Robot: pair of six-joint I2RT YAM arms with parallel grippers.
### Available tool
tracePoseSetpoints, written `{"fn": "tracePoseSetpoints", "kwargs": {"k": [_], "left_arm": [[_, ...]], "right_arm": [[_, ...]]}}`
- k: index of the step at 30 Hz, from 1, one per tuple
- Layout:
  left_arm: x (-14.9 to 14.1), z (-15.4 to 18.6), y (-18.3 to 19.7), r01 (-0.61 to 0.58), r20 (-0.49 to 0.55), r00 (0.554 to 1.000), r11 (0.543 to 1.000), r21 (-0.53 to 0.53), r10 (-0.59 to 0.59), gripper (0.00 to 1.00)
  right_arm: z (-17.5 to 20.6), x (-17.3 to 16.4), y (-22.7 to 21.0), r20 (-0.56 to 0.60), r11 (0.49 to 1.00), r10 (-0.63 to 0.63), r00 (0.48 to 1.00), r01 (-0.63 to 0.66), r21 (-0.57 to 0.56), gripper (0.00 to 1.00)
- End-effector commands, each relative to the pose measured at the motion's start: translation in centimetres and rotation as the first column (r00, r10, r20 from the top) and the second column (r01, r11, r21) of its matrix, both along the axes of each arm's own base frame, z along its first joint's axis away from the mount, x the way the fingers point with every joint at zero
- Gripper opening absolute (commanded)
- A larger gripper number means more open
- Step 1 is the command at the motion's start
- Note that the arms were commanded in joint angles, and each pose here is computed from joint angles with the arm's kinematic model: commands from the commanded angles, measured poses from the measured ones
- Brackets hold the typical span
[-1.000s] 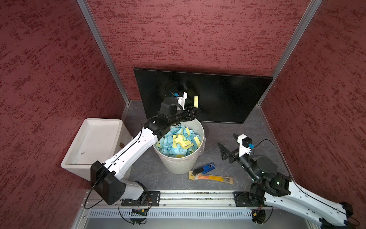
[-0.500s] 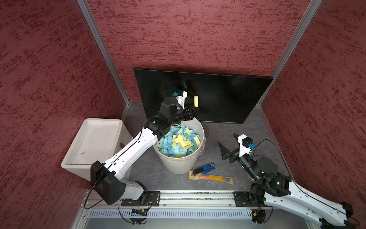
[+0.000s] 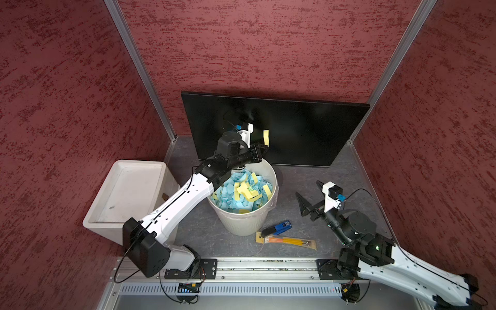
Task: Remove the sticky note from the monitor
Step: Tear off the sticky note from the monitor, then place the sticky note in the trash bin.
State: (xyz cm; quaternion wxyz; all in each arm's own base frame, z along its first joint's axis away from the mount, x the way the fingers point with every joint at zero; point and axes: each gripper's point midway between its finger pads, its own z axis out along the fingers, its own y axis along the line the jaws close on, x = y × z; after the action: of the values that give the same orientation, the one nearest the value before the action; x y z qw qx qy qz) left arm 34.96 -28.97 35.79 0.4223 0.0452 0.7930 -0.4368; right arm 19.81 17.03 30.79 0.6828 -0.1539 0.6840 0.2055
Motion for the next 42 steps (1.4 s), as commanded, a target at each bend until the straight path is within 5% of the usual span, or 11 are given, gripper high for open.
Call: {"fn": "tracePoseSetpoints", "kwargs": {"k": [1,33,42], "left_arm": [[-0.6,0.8,0.5,-0.011,0.02,1.0,1.0,-0.006,0.011,0.0],[-12.3,-2.4,4.7,-0.029,0.001,1.0,0.99,0.139,0.03,0.0],[-14.2,-3.8,7.0,-0.068,-0.014,0.997,0.986,0.153,0.071,0.08]], "right_arm": [[-0.1,0.3,-0.5,0.0,1.0,-0.028,1.0,0.028,0.0,0.99],[-0.1,0.3,-0.5,-0.001,1.0,-0.028,1.0,0.028,0.003,0.98],[-0.2,0.3,-0.5,-0.002,1.0,-0.028,1.0,0.028,0.002,0.98]]}}
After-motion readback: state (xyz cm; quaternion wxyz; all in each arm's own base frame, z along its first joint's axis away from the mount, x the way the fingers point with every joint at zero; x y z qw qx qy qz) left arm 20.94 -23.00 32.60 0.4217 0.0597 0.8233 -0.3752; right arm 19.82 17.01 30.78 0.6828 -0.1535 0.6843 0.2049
